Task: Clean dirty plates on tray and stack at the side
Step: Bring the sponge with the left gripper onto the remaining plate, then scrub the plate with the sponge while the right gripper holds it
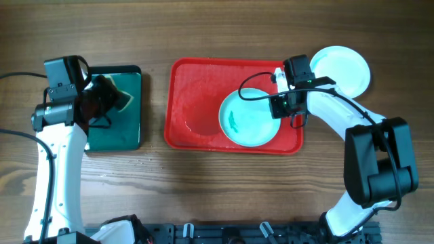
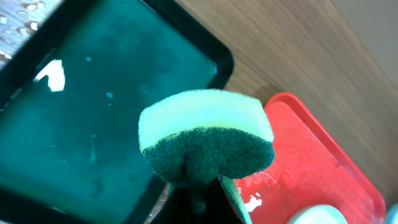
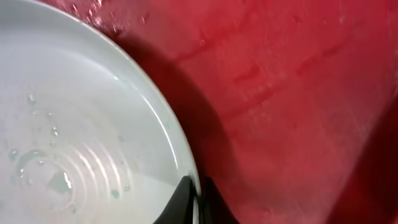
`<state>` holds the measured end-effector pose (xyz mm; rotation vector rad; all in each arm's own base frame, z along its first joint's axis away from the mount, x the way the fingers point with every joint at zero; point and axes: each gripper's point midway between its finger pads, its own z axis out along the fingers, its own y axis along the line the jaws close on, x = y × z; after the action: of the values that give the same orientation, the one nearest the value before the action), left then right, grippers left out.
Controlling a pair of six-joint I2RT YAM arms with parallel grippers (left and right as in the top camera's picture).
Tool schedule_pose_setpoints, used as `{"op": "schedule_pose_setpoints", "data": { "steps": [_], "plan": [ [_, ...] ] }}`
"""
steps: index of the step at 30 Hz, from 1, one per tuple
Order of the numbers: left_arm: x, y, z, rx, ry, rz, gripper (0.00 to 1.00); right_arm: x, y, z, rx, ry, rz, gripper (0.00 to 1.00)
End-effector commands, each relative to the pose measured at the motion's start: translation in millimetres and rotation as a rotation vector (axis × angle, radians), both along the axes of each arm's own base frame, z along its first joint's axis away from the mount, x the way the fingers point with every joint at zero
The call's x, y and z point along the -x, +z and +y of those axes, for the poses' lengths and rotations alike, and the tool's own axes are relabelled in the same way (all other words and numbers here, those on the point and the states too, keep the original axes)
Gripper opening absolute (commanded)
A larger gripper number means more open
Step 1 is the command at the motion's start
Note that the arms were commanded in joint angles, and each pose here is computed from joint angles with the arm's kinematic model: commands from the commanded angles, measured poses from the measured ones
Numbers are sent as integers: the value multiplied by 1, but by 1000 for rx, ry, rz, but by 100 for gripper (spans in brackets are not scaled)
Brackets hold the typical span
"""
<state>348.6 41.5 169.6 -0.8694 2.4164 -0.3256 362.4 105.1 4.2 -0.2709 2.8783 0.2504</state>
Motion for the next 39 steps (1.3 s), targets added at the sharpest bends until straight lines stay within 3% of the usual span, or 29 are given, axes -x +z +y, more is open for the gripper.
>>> {"op": "schedule_pose_setpoints", "data": {
  "steps": [1,4,9,22,29,39],
  "plan": [
    [-6,9,-30,78,-87,-43,4,2,-11,10,-75,-101,47,4],
    [-9,11,-51,78,-147,-54,4,-3,-3,31,-206,-120,48,4],
    [-15,0,-91,83,-258,-39,4,-4,0,49,-249,-198,60,4],
    [-18,-68,-191,111,-472,98,4,-7,1,59,-248,-220,44,4],
    [-21,-99,-251,107,-609,78,4,-6,0,59,-244,-208,44,4],
    [-34,-127,-282,113,-661,34,4,-6,0,59,-242,-198,40,4]
  ]
}}
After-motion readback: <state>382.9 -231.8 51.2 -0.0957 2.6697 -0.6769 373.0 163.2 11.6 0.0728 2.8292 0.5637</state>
